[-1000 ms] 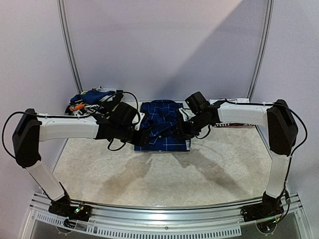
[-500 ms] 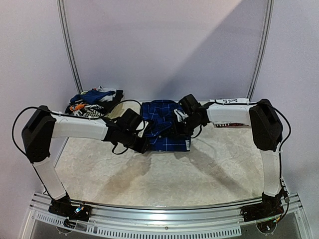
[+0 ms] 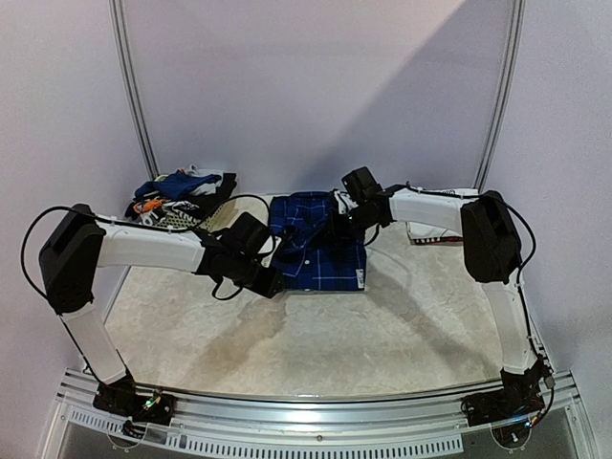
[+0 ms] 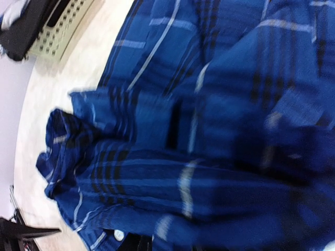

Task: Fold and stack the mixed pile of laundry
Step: Fold the rectangle-folded shirt at the center of the board.

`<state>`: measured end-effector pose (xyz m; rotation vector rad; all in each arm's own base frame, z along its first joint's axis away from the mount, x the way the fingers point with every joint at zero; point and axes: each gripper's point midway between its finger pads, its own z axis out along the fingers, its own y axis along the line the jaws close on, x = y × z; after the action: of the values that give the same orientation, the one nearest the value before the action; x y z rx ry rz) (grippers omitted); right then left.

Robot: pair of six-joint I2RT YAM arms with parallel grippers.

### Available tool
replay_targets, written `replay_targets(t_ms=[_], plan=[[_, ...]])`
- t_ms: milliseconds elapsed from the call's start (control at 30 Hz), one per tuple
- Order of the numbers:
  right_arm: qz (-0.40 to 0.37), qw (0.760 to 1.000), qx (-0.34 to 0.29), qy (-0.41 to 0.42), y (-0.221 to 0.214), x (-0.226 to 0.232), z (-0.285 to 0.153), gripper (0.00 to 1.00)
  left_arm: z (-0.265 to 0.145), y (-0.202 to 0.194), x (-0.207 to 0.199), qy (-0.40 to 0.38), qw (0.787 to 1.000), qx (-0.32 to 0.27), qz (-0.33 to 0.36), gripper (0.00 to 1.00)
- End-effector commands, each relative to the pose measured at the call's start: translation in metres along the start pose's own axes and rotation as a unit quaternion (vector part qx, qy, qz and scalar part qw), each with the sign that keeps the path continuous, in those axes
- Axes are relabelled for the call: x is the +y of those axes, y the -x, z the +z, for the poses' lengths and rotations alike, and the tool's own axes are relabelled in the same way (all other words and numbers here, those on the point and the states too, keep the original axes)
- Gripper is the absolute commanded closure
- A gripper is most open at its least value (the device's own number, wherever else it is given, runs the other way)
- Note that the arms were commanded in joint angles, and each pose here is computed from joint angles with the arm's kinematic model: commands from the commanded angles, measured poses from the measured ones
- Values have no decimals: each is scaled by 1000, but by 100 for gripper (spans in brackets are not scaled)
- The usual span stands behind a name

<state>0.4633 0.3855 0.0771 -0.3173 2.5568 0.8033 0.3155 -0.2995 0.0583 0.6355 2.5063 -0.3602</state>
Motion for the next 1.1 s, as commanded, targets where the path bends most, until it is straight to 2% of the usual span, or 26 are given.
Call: replay_targets(t_ms=[0,300,433,533,667,833,1067], plan=[[27,999,-38,4,33,-19,4,74,-7,-2,-3,-1,1000,-7,5,61],[87,989,-118,37,90,-47,12,73,-7,-4,0,8,1000,-7,4,62],[106,981,-150,58,120,-53,10,67,-5,9,0,13,1000,-25,12,62],[104,979,-162,72,136,-48,-2,62,4,21,7,32,999,-30,17,62],[78,978,-178,75,151,-28,-43,56,18,39,21,50,998,-33,14,62],[53,979,-179,82,138,-10,-86,52,31,69,35,54,998,-44,11,63],[41,978,-184,83,96,-1,-137,49,43,106,55,58,996,-60,16,63]])
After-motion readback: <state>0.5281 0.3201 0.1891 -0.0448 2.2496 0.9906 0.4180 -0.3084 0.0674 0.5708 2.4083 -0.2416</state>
